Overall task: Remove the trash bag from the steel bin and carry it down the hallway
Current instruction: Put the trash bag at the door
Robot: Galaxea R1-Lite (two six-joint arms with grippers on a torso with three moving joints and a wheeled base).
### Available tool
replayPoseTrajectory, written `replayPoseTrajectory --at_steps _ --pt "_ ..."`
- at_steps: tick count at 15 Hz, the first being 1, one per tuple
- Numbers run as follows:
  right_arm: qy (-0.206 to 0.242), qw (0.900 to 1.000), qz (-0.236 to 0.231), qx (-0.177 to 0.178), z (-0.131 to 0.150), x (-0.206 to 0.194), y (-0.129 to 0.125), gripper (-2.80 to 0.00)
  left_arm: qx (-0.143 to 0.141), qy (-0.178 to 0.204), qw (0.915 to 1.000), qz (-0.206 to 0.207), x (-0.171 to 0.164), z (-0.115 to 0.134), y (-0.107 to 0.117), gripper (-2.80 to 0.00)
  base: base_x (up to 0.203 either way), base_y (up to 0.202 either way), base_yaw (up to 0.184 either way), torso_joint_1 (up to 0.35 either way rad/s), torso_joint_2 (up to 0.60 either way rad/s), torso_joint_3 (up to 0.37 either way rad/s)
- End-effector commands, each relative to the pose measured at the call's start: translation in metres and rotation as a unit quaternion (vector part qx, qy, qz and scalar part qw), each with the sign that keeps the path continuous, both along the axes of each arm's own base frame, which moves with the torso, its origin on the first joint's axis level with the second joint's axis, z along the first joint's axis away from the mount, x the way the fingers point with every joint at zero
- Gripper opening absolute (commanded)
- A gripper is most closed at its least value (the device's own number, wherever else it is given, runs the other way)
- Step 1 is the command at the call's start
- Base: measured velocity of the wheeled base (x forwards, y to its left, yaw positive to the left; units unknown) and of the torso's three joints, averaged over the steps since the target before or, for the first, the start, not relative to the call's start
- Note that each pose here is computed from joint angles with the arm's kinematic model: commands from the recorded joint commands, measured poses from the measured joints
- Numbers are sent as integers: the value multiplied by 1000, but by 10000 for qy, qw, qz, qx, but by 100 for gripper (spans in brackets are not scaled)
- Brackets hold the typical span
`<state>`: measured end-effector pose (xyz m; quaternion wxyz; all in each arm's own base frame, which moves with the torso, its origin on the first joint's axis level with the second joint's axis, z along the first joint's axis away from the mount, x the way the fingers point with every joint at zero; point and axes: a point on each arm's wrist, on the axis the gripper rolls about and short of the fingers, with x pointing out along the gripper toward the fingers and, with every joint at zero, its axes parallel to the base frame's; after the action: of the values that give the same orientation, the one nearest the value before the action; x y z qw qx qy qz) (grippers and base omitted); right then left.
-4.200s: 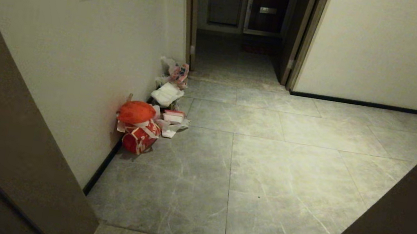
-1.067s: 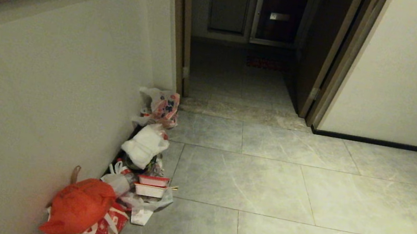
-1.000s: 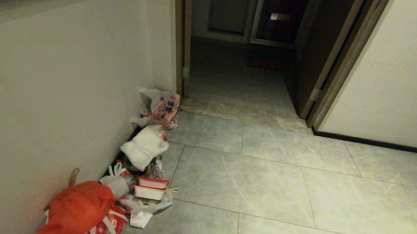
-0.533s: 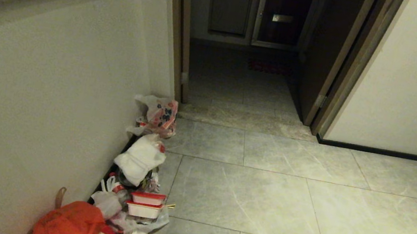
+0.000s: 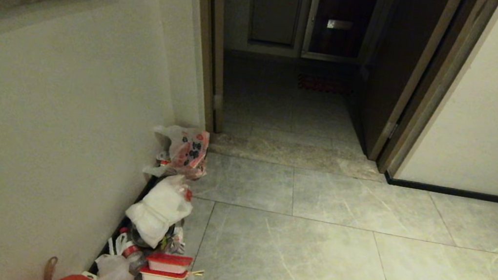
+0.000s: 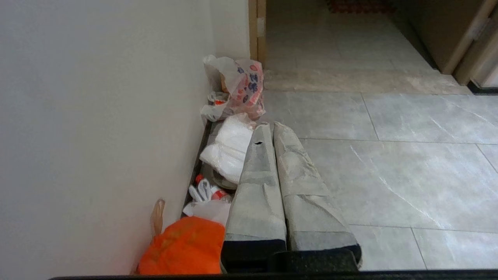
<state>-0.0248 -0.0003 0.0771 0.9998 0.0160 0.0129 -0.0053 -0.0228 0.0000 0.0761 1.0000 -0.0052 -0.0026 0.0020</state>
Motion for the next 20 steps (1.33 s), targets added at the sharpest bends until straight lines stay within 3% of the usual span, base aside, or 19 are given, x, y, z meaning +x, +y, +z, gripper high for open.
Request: replayPoseTrajectory --at_steps 1,13,17,20 --pt "8 10000 5 1 0 0 0 -280 -2 18 10000 -4 0 -1 0 -280 196 0 -1 6 1 8" --pt "8 10000 5 1 0 0 0 -280 -2 10 10000 -4 0 0 0 -280 192 0 0 3 3 3" --pt "8 10000 5 3 0 0 0 -280 -2 17 10000 3 0 -1 0 -280 20 -21 1 4 1 2" --pt "8 10000 5 3 0 0 0 -280 -2 10 10000 3 0 0 0 -280 1 -166 2 2 0 3"
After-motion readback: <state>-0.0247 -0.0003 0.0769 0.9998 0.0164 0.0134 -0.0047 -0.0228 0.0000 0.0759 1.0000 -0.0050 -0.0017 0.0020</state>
